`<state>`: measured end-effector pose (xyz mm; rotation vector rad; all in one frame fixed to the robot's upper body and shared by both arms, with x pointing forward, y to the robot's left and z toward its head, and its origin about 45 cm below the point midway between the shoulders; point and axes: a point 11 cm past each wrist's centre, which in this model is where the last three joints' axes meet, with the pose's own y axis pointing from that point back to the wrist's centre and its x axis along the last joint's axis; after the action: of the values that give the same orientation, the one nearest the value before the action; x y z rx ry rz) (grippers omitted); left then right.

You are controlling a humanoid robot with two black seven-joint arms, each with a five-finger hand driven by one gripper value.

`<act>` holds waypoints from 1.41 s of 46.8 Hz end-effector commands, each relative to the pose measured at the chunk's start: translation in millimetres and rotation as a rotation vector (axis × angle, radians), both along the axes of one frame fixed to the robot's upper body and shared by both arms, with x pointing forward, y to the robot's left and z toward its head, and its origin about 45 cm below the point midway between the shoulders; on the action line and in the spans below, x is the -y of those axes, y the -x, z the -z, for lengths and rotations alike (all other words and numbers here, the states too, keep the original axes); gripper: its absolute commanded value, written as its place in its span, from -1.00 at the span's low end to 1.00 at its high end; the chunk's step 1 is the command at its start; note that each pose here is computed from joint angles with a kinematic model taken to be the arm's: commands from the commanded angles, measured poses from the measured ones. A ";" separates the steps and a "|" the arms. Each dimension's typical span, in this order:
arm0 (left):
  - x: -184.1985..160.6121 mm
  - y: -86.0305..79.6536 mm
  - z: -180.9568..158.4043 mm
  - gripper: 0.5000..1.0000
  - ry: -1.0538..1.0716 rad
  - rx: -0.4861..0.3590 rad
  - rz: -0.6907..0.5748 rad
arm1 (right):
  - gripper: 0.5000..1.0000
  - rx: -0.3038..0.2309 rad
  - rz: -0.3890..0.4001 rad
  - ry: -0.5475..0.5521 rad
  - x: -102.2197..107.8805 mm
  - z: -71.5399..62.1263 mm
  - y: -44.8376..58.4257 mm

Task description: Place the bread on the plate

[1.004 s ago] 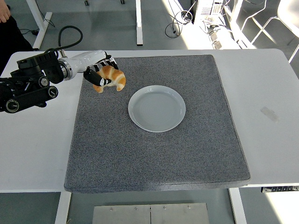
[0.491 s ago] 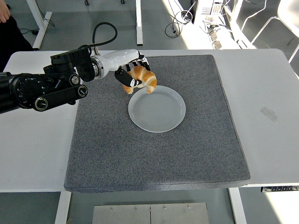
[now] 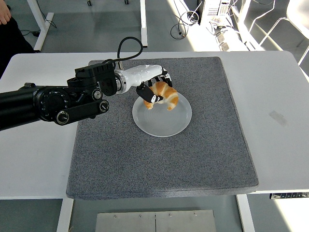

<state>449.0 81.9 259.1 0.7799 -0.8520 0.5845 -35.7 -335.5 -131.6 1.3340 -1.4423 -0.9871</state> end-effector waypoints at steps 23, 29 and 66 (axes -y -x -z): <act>-0.5 2.8 34.5 -0.78 -0.027 -0.040 -0.019 | 1.00 0.000 0.000 0.000 0.0 0.0 0.0; -3.4 4.3 40.8 -0.77 -0.048 -0.045 -0.018 | 1.00 0.000 0.000 0.001 0.1 0.0 0.0; 5.0 -11.0 -1.9 0.57 0.167 -0.057 -0.090 | 1.00 0.000 0.000 0.001 0.1 0.0 0.0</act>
<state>455.2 76.2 250.6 0.7221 -0.7464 0.6580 -35.7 -335.5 -131.6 1.3341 -1.4425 -0.9866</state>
